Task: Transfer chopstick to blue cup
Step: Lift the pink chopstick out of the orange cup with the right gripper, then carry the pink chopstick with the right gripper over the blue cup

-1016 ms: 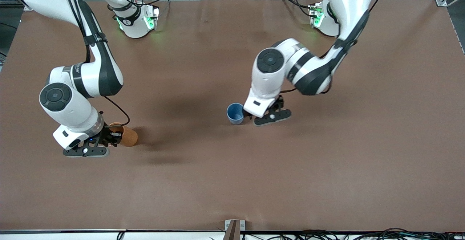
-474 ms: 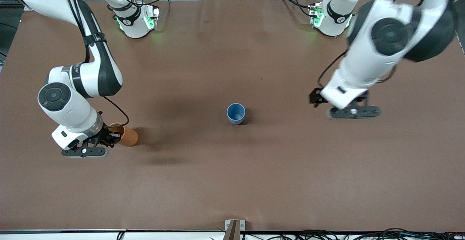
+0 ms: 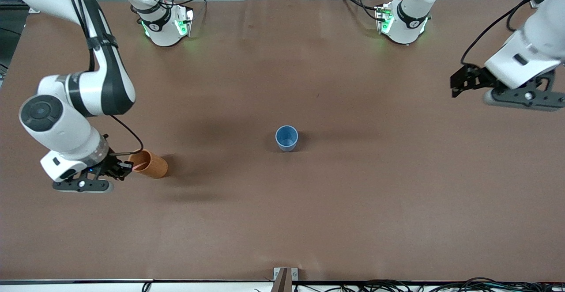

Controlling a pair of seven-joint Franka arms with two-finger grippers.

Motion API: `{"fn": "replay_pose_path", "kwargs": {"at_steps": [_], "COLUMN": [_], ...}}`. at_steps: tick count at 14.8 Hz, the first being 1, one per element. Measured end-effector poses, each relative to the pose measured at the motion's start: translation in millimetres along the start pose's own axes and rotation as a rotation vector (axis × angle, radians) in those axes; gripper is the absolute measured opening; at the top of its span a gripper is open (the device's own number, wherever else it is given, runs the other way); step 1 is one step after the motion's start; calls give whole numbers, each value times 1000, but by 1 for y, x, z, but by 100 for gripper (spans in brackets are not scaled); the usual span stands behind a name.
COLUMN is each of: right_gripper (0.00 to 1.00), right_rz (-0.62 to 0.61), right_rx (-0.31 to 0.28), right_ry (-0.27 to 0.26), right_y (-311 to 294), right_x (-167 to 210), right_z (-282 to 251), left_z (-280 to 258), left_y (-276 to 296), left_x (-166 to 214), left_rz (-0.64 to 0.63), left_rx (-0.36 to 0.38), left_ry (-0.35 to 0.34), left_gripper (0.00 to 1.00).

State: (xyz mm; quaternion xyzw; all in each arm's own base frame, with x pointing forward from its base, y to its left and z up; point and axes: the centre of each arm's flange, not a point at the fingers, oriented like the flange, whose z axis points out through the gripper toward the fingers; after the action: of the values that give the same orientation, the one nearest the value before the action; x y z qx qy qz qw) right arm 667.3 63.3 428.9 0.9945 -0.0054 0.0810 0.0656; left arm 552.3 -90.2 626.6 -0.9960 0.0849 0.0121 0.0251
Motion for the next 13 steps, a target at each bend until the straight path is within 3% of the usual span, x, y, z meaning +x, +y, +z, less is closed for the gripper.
{"fn": "replay_pose_path", "kwargs": {"at_steps": [3, 9, 13], "right_gripper": [9, 9, 9], "right_rz": [18, 64, 78], "right_rx": [1, 28, 46], "right_ry": [32, 45, 86], "right_y": [13, 40, 52], "right_x": [-8, -50, -82], "right_z": [-68, -204, -256], "left_z": [-2, -3, -6], "left_y": [4, 5, 2], "left_x": [2, 2, 1], "left_rz": [8, 10, 5], "left_rx": [-5, -41, -41], "left_ry": [-11, -10, -4], "left_gripper": [100, 100, 100]}}
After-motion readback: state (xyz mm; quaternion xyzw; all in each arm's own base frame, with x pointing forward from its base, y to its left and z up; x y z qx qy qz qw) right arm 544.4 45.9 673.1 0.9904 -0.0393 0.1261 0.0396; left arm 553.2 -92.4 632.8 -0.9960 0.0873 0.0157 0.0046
